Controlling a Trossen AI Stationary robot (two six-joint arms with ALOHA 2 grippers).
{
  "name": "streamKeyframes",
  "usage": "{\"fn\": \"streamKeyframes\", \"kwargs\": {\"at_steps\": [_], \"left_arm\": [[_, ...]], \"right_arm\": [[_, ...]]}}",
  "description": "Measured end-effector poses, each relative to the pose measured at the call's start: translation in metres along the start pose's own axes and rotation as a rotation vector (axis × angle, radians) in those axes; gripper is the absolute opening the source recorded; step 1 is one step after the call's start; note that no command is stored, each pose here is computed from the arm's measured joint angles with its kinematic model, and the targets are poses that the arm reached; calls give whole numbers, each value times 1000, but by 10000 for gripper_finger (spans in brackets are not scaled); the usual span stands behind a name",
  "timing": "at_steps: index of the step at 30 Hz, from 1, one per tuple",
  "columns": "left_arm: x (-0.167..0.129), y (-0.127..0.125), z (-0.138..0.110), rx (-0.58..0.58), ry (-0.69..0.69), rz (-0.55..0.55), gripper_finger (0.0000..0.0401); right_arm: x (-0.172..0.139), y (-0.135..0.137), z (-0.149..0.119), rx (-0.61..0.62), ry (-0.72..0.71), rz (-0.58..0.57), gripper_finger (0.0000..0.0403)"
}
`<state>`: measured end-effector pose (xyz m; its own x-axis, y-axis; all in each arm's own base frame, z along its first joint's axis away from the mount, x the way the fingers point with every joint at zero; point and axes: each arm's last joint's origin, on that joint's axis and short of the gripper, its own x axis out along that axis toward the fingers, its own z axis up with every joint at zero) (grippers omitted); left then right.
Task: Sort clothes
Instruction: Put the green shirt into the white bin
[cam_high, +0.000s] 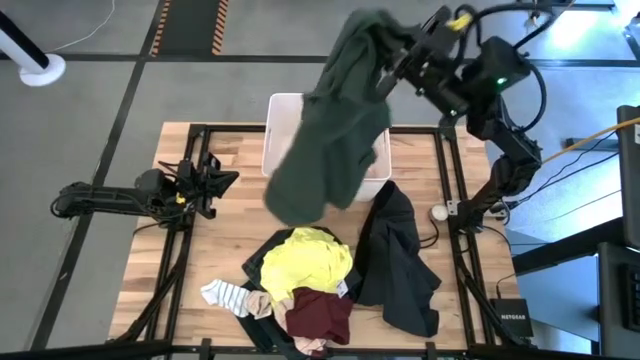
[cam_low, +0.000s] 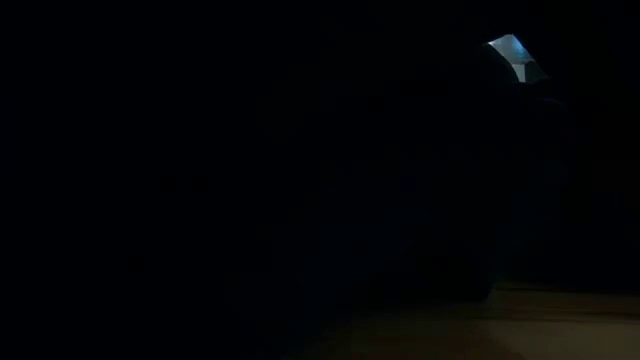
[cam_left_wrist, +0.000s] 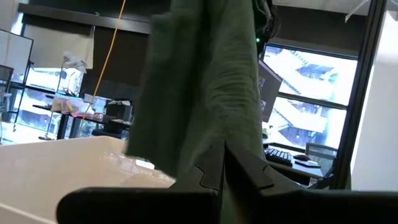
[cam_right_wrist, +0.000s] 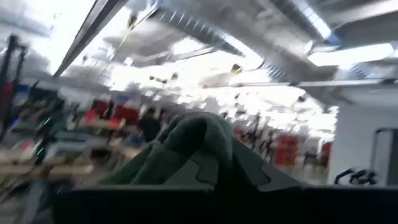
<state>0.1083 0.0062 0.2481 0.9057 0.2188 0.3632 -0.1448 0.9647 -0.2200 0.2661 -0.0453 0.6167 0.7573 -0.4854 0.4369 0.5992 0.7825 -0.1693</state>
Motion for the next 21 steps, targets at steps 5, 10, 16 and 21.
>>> {"fn": "streamKeyframes", "kwargs": {"at_steps": [5, 10, 16, 21], "left_arm": [[0, 0, 0, -4, -1, 0, 8], [0, 0, 0, -5, -2, -1, 8], [0, 0, 1, 10, -6, -1, 8], [0, 0, 1, 21, -8, -2, 8]], "right_arm": [[3, -20, 9, 16, -114, -97, 21], [3, -41, 16, 57, -229, -158, 21], [9, -51, 8, 123, -231, -135, 21], [27, -36, -30, 59, 18, -65, 21]]}}
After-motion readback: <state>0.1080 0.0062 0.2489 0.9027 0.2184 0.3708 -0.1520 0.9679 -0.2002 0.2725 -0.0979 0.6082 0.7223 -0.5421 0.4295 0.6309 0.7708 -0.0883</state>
